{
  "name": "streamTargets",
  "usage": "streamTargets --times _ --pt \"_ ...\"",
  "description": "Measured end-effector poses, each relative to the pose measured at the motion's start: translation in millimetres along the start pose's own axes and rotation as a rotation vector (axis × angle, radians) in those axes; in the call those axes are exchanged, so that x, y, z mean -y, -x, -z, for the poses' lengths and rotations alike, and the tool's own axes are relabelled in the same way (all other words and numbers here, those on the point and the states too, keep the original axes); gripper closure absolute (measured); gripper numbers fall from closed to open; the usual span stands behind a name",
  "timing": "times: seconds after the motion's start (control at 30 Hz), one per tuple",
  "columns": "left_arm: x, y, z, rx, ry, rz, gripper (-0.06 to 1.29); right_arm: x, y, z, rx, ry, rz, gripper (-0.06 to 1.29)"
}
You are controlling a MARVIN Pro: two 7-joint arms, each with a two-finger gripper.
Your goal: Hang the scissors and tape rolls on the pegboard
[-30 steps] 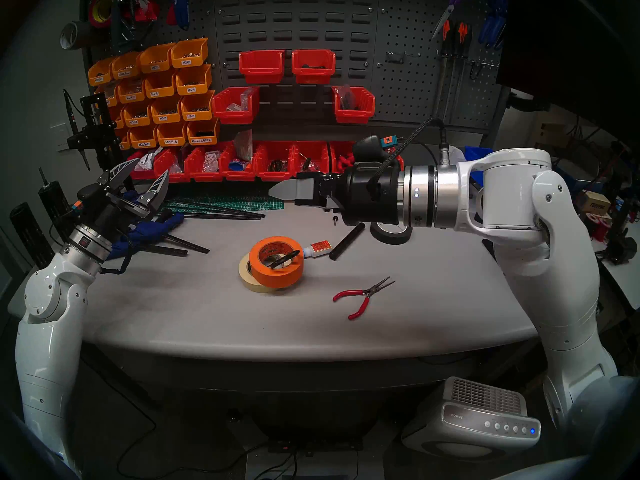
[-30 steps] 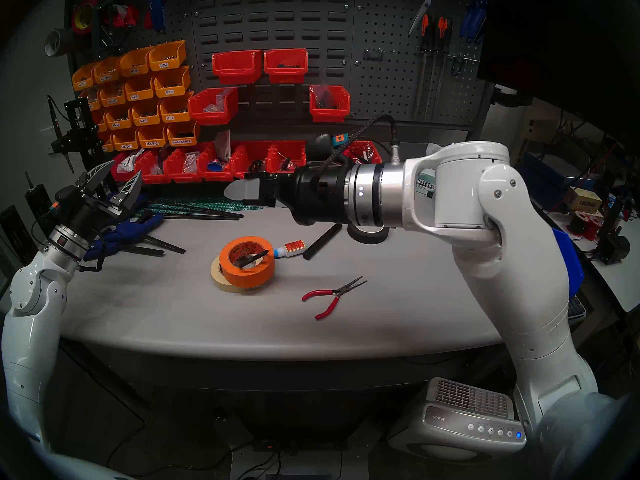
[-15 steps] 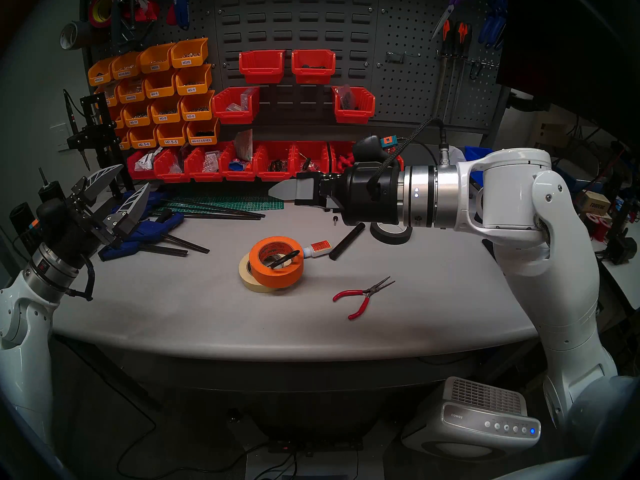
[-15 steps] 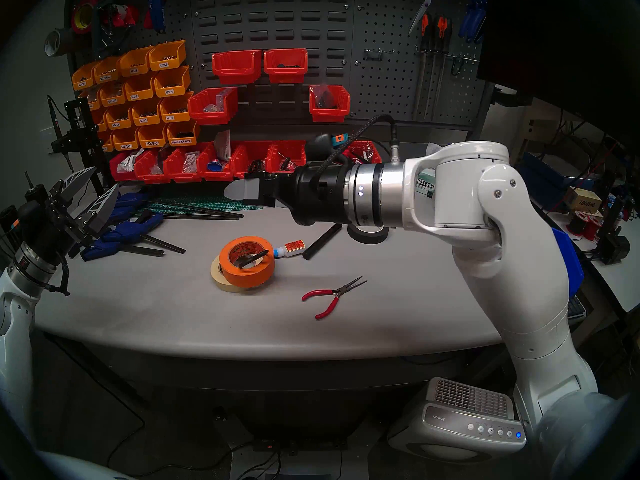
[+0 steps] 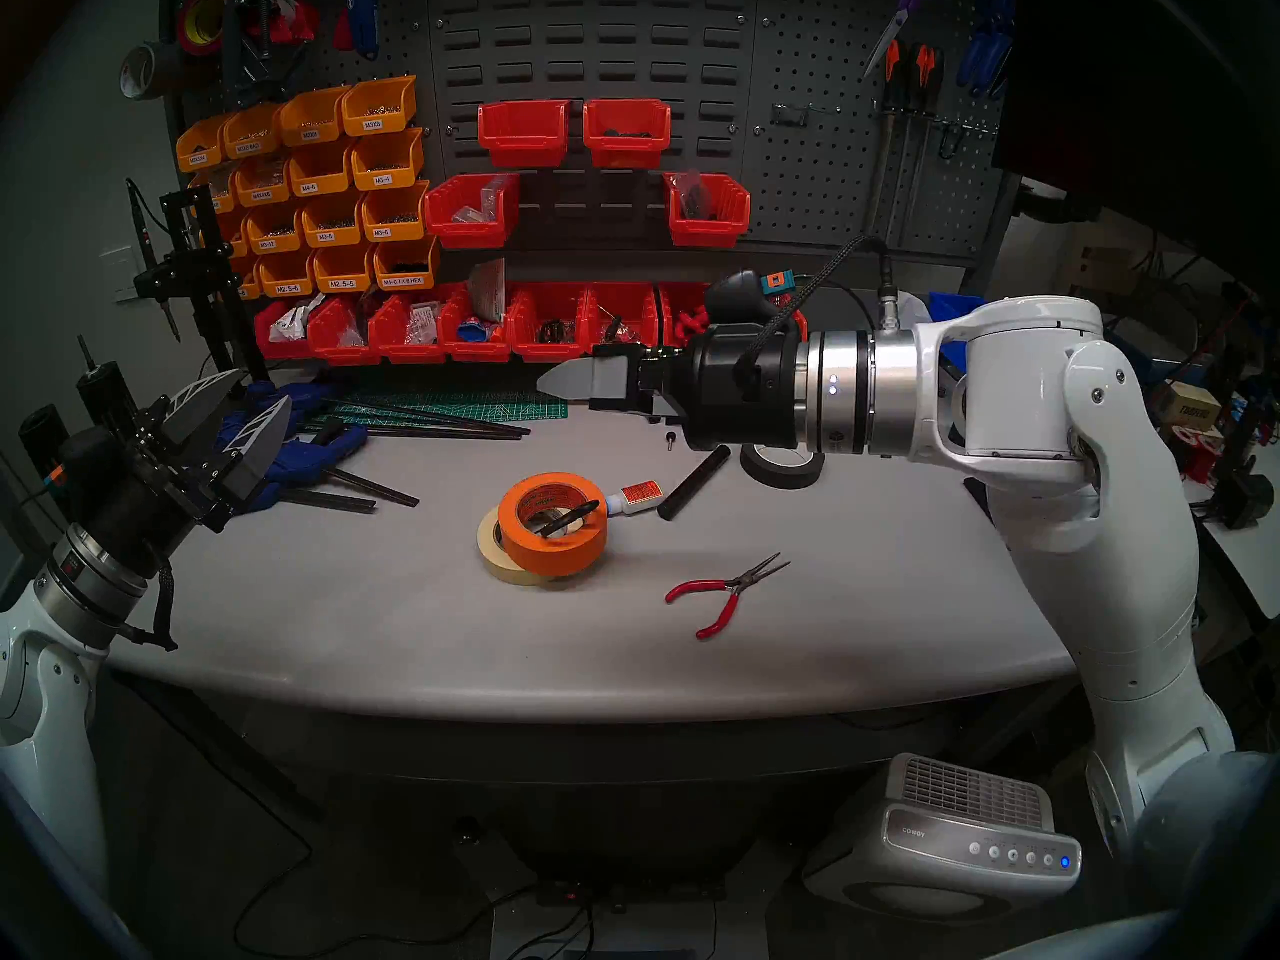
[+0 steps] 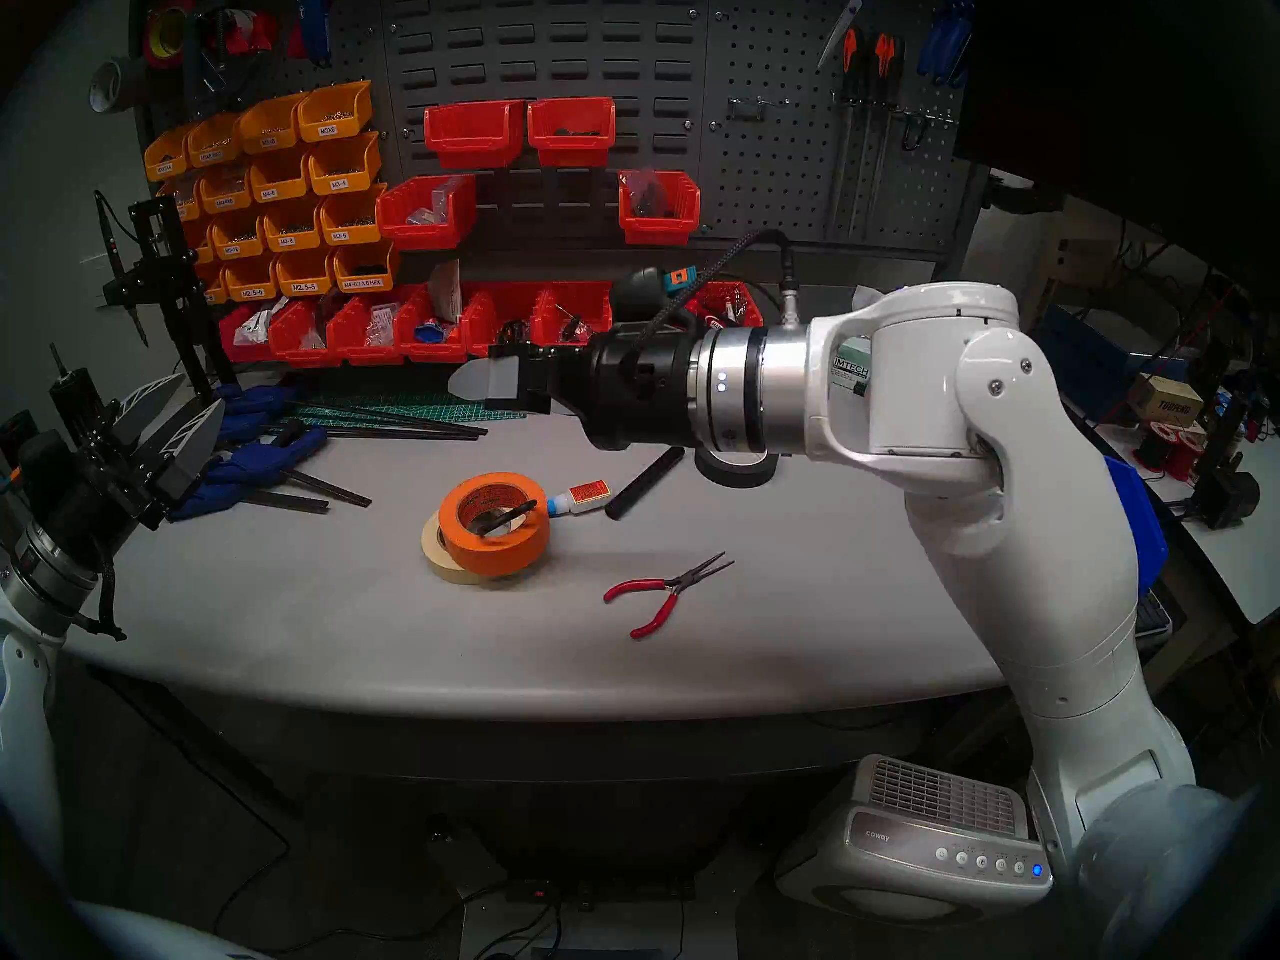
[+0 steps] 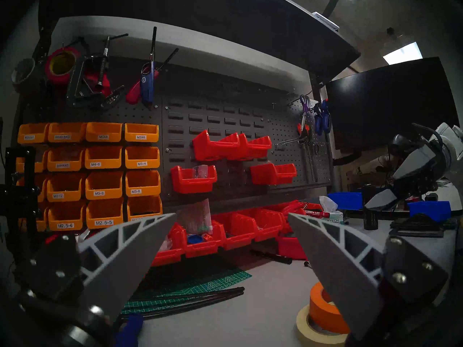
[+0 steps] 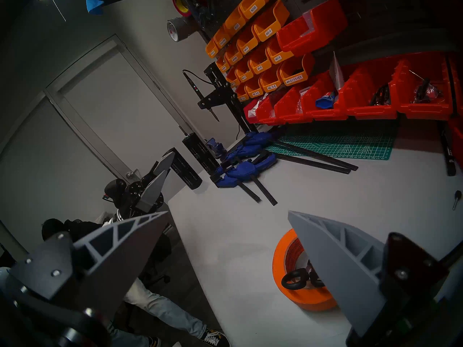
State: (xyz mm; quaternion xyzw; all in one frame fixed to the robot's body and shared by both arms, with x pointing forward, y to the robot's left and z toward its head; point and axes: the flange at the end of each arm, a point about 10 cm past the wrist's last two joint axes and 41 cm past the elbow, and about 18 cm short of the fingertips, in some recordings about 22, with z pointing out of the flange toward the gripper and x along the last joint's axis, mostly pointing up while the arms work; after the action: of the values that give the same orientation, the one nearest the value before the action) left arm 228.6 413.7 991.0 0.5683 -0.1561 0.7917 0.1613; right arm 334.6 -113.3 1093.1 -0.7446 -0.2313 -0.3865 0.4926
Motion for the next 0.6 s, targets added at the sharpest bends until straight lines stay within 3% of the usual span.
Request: streamTargets --times 0.6 --pt "-2.3 0.4 0.7 -0.007 -0.028 0.011 0.02 -0.3 -0.2 0.0 -0.001 0.004 0.003 -0.01"
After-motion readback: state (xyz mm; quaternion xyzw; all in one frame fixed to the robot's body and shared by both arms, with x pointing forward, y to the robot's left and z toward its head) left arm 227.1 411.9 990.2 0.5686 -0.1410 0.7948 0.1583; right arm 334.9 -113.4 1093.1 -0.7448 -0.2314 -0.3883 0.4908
